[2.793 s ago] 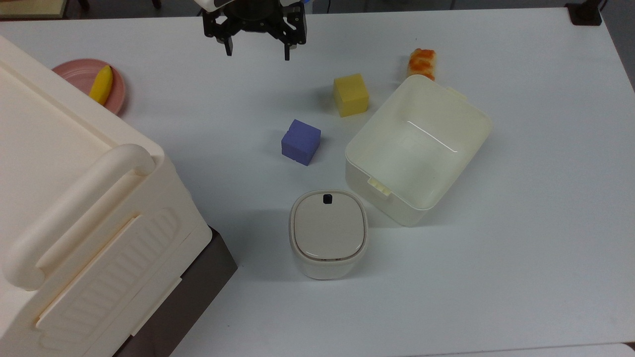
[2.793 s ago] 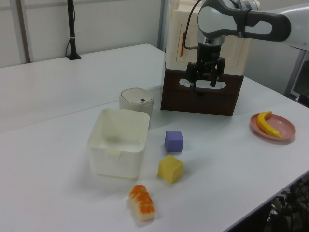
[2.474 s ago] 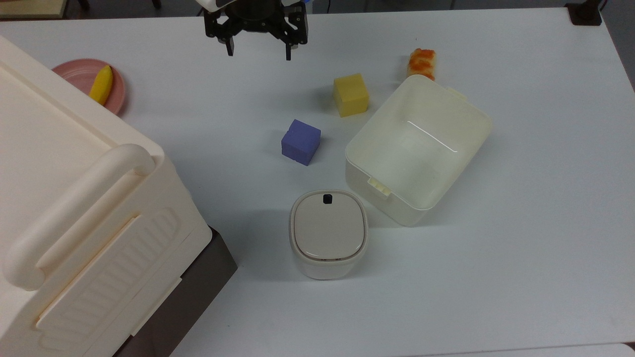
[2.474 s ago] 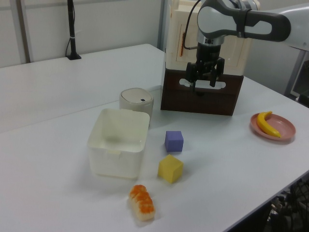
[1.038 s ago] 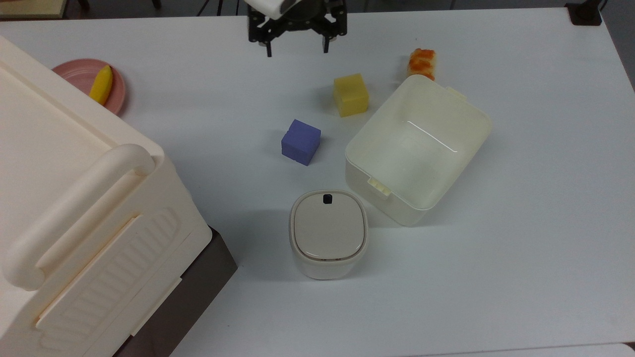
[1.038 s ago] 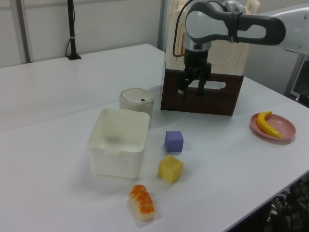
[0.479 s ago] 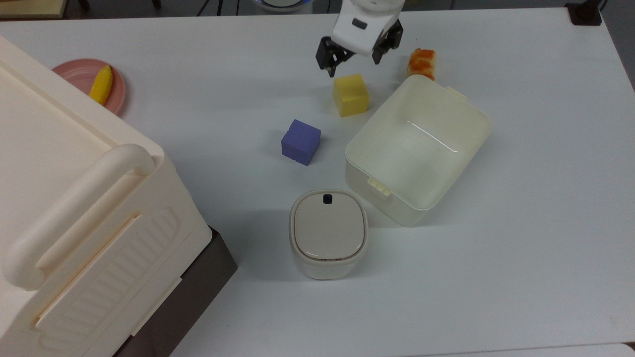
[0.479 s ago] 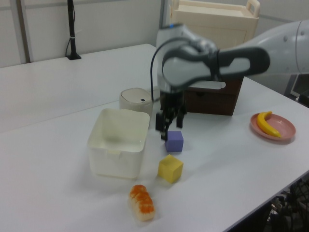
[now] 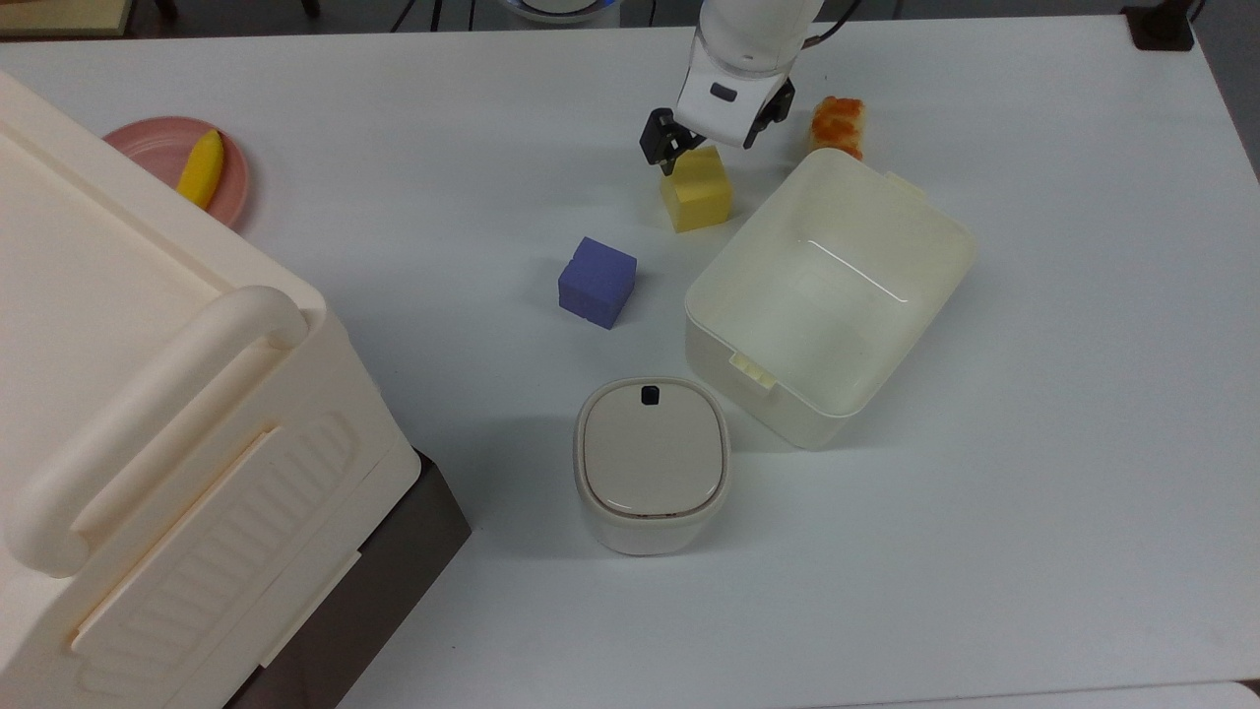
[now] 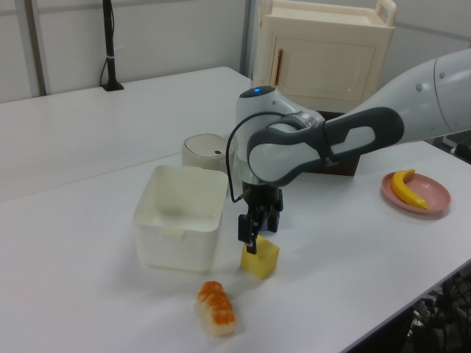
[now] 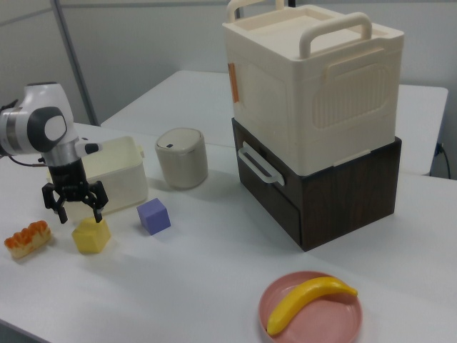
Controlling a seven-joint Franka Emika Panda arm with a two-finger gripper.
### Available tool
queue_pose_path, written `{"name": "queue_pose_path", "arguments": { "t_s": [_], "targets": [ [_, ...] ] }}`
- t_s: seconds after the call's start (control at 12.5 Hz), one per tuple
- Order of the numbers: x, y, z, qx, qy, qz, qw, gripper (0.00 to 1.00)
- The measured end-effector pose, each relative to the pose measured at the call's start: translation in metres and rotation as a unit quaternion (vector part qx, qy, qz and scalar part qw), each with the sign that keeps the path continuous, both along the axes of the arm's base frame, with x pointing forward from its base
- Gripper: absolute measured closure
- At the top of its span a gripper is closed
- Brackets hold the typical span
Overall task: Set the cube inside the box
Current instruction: 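Lower the gripper onto the yellow cube and close it, then lift the yellow cube and carry it over the white box, release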
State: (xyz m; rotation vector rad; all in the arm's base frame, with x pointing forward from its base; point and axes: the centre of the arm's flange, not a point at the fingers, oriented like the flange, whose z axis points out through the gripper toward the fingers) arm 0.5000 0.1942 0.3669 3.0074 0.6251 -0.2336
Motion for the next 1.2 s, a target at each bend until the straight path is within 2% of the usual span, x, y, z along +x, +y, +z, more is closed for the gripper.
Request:
{"name": "queue_pose_path", "arguments": {
  "t_s": [0.16, 0.32, 0.4, 0.48, 0.56, 0.64, 0.8, 0.88, 1.04, 1.2],
  "targets": [
    [-0.001, 0.002, -0.023, -0.005, -0.001, 0.007, 1.0, 0.0],
    [0.002, -0.001, -0.043, -0.019, 0.004, 0.011, 0.9998, 0.1],
    [0.003, -0.001, -0.046, -0.021, 0.005, 0.01, 0.9997, 0.2],
    [0.003, -0.001, -0.045, -0.021, 0.004, 0.01, 0.9997, 0.34],
    [0.004, 0.0, -0.038, -0.019, -0.002, 0.01, 0.9998, 0.43],
    [0.004, -0.001, -0.025, -0.02, -0.003, 0.009, 0.9998, 0.43],
    [0.005, -0.002, 0.028, -0.02, -0.013, 0.003, 0.9997, 0.43],
    [0.009, -0.003, 0.063, -0.008, -0.021, -0.007, 0.9997, 0.43],
    [0.023, -0.005, 0.134, 0.033, -0.046, -0.033, 0.9979, 0.43],
    [0.041, -0.002, 0.18, 0.069, -0.081, -0.083, 0.9909, 0.43]
  ]
}}
